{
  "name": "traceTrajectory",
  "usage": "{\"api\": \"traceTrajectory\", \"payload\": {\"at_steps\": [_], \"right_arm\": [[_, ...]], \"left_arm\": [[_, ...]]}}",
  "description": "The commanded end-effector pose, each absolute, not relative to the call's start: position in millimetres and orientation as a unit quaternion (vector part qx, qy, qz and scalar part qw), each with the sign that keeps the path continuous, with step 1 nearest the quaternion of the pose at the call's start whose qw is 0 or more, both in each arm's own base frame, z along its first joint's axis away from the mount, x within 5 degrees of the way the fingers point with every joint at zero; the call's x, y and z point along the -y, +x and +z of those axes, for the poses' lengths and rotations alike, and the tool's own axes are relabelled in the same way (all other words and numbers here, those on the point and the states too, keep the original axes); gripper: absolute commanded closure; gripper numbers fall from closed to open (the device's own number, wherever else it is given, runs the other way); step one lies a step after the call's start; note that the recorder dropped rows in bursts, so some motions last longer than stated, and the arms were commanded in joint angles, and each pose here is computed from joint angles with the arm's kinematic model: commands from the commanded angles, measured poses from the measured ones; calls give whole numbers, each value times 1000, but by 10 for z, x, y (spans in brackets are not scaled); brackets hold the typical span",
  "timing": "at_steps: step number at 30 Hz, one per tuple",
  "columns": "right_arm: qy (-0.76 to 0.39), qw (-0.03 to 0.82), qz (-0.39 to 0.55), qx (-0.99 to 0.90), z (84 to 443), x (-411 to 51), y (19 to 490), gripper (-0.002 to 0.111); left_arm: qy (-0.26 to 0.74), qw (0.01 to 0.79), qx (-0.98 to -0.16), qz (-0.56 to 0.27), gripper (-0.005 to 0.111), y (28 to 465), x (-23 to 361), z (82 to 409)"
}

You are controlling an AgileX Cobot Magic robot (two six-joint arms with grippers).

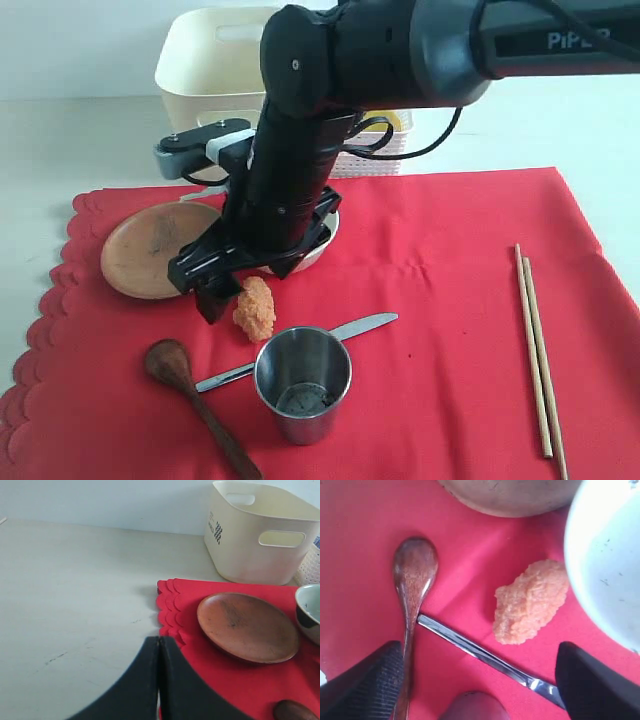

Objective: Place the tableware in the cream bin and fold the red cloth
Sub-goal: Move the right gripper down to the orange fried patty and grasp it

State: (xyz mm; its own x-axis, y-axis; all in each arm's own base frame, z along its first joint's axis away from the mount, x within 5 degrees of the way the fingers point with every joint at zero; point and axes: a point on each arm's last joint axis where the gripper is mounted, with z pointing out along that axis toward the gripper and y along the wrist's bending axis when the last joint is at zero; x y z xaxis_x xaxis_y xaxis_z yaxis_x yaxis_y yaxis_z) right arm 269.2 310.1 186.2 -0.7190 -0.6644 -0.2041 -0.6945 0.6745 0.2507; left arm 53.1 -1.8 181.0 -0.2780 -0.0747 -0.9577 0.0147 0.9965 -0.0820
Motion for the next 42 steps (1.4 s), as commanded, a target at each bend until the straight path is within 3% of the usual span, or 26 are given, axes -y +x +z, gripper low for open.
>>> {"api": "traceTrajectory", "payload": {"at_steps": [1, 29, 42], "right_arm": [[-367, 32, 144, -919, 1703, -3109, 2706, 30], [-340, 27, 124, -932, 1158, -3176, 2817, 30], [-330, 33, 117, -936, 1148, -3169, 2836, 77]], "left_arm": [[-20, 605, -795, -36, 107, 532, 15, 1811], [-20, 605, -795, -36, 107, 532, 15, 1811], [-20, 605, -795, -36, 107, 532, 15, 1811]]}}
